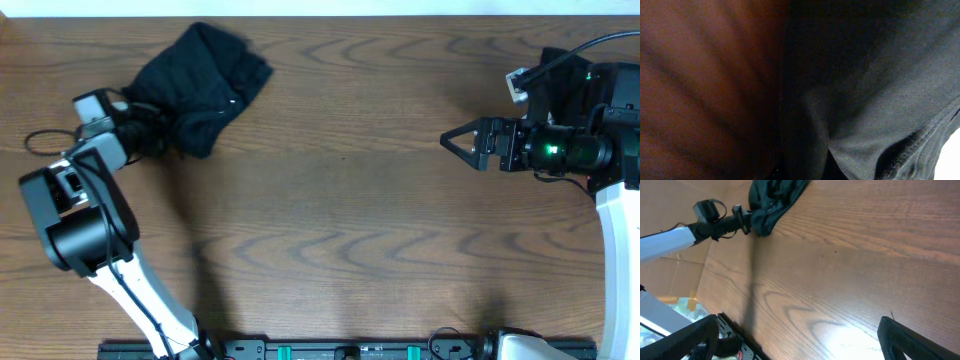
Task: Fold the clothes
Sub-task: 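Lower the bundle onto the table's upper left corner with the left gripper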
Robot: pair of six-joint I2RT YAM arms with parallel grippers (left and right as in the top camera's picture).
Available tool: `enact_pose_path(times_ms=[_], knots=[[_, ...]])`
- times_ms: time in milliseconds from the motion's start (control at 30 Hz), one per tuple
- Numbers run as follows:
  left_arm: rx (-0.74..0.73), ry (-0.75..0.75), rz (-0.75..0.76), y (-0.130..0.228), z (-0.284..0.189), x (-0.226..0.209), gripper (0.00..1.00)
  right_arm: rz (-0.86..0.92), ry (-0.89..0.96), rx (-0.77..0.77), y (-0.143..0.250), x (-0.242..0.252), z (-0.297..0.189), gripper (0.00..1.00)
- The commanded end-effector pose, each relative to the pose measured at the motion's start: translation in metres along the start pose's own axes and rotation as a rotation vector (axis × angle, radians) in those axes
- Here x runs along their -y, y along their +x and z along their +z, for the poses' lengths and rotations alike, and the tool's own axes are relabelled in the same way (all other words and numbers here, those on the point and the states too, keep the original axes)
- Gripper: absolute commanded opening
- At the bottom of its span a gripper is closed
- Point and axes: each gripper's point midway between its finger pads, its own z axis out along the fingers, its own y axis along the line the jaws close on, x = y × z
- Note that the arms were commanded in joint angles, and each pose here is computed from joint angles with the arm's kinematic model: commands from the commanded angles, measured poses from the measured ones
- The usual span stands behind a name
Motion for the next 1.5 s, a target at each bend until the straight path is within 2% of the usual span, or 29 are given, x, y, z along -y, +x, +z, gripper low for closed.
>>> enact_pose_path(times_ms=[0, 300, 433, 633, 767, 1033, 1233, 1333, 1433, 1467], knots=[[0.147, -0.162, -0.192, -0.034, -0.006, -0.065, 0.06, -0.024, -0.001, 0.032, -0.006, -0.006, -0.007, 0.99], [0.315, -0.185, -0.519, -0.056, -0.014, -0.079, 0.06, -0.02, -0.001, 0.042, -0.009, -0.006, -0.007, 0.99], [0.346, -0.128, -0.695, -0.059, -0.012, -0.071, 0.06, -0.02, -0.001, 0.042, -0.009, -0.006, -0.007, 0.99], [0.385, 0.136, -0.531, -0.08, -0.006, 0.0, 0.06, -0.026, -0.001, 0.047, -0.01, -0.006, -0.007, 0.99], [0.411, 0.25, -0.443, -0.078, -0.003, 0.037, 0.07, -0.026, -0.001, 0.047, -0.01, -0.006, -0.007, 0.99], [0.387, 0.246, -0.403, -0.053, 0.014, 0.05, 0.06, -0.026, -0.001, 0.047, -0.01, -0.006, -0.007, 0.99], [0.431, 0.229, -0.349, -0.058, 0.012, 0.048, 0.07, -0.022, 0.002, 0.043, -0.009, -0.005, -0.007, 0.99], [0.438, 0.217, -0.298, -0.059, 0.011, 0.048, 0.17, -0.021, 0.002, 0.042, -0.009, -0.005, -0.007, 0.99], [0.439, 0.213, -0.278, -0.059, 0.011, 0.048, 0.42, -0.021, 0.003, 0.042, -0.009, -0.005, -0.007, 0.99], [0.437, 0.213, -0.276, -0.058, 0.012, 0.048, 0.43, -0.021, 0.003, 0.042, -0.009, -0.005, -0.007, 0.99]])
